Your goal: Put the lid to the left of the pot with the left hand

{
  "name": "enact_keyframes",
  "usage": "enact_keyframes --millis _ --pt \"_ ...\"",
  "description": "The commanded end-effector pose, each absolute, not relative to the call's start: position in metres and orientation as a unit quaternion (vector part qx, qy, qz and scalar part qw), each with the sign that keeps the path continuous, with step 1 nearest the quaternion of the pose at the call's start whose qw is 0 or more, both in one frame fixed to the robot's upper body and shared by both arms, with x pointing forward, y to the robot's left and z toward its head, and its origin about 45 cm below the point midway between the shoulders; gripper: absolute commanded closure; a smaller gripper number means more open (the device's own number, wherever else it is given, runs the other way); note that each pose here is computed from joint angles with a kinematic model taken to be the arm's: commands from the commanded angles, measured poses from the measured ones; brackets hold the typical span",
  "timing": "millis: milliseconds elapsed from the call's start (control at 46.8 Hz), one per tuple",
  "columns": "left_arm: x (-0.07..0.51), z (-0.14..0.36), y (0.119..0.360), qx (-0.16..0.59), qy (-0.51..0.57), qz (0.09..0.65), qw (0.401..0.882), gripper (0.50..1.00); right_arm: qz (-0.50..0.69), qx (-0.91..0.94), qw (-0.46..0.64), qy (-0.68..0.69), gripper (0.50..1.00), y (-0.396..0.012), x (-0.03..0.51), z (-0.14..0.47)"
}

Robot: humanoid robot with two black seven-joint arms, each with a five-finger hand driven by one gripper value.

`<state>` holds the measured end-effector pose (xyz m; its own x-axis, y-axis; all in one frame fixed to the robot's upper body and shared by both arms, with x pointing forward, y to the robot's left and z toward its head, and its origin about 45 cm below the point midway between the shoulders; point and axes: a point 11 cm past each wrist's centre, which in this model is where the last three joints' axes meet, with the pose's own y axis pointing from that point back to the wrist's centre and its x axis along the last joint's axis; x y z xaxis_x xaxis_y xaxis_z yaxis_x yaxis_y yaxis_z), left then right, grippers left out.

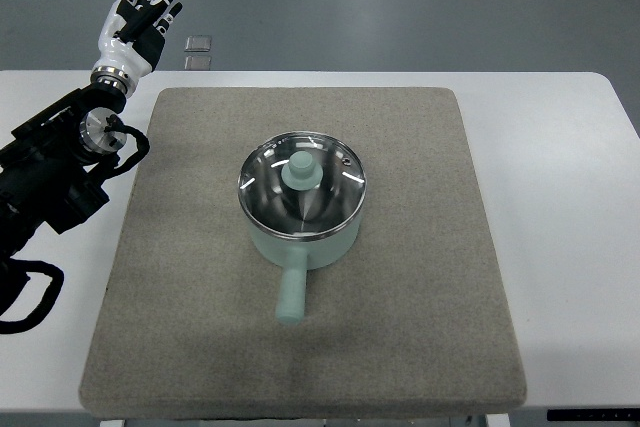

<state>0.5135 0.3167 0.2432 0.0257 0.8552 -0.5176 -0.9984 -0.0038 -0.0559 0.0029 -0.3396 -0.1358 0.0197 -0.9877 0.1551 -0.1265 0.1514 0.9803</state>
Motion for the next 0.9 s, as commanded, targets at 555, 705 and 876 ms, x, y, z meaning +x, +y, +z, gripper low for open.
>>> enact_keyframes --millis 555,705,876 --pt "0.5147 0.2460 0.3143 -0.208 0.168 0.672 0.690 0.500 -0.421 0.497 0.513 -0.560 0.576 -0.3396 0.0020 -0.1359" --pt "0.5157 0.2485 0.3144 -0.209 0.166 0.672 0.691 0.500 -0.420 0.498 0.512 -0.560 0.576 -0.3396 0.0029 -0.1358" --pt "0.5157 0.2481 0.3138 -0.208 0.167 0.672 0.691 0.501 -0.420 0.498 0.512 -0.560 0.576 -0.3396 0.0029 -0.1358"
